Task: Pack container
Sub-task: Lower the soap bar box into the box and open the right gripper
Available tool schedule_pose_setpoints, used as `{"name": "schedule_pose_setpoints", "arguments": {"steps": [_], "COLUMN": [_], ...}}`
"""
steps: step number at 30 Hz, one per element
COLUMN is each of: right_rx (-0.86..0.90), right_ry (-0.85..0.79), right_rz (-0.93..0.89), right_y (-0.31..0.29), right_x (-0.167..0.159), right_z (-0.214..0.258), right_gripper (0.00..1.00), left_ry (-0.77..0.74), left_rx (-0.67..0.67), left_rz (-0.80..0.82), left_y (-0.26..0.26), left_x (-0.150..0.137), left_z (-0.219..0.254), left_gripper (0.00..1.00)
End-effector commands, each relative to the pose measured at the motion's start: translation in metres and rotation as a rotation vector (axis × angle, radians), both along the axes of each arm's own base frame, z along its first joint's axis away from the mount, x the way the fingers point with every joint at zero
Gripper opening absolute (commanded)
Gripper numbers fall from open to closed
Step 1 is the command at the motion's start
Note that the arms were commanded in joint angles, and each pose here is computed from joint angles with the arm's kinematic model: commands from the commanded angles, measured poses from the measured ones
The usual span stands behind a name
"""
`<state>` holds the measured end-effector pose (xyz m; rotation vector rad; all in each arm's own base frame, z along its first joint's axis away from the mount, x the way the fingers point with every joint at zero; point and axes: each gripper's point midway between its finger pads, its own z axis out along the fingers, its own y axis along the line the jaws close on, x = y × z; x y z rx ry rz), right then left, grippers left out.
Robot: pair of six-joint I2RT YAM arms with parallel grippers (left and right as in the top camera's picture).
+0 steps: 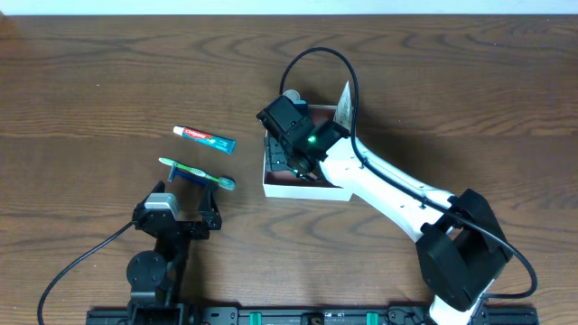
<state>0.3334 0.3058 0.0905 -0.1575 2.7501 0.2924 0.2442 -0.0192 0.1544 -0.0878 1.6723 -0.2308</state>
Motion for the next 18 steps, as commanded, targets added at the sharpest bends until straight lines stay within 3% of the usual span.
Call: {"name": "schedule_pose_setpoints", "arguments": {"steps": [1,14,18], "right_rx": [0.007,-0.068,-0.115], "right_ry": [0.029,0.046,0.017], "right_rz": [0.109,0.236,0.179], "right_y": [0.010,-0.009,-0.036], "right_x": [-0.012,-0.051,-0.060], "right_z": [-0.002,0.036,0.062], "right_gripper": [0.72,0.80,0.75], "left_ry": [0.047,0.047,0.047], "left_rx": [-0.002,-0.002,-0.002], "left_rz": [-0.007,-0.007,-0.007], "left_y": [-0.001,-0.001,-0.001], "left_x": [-0.001,-0.001,-0.001], "left_z": [-0.015,-0.015,-0.015], "left_gripper": [0.98,0.98,0.98]}}
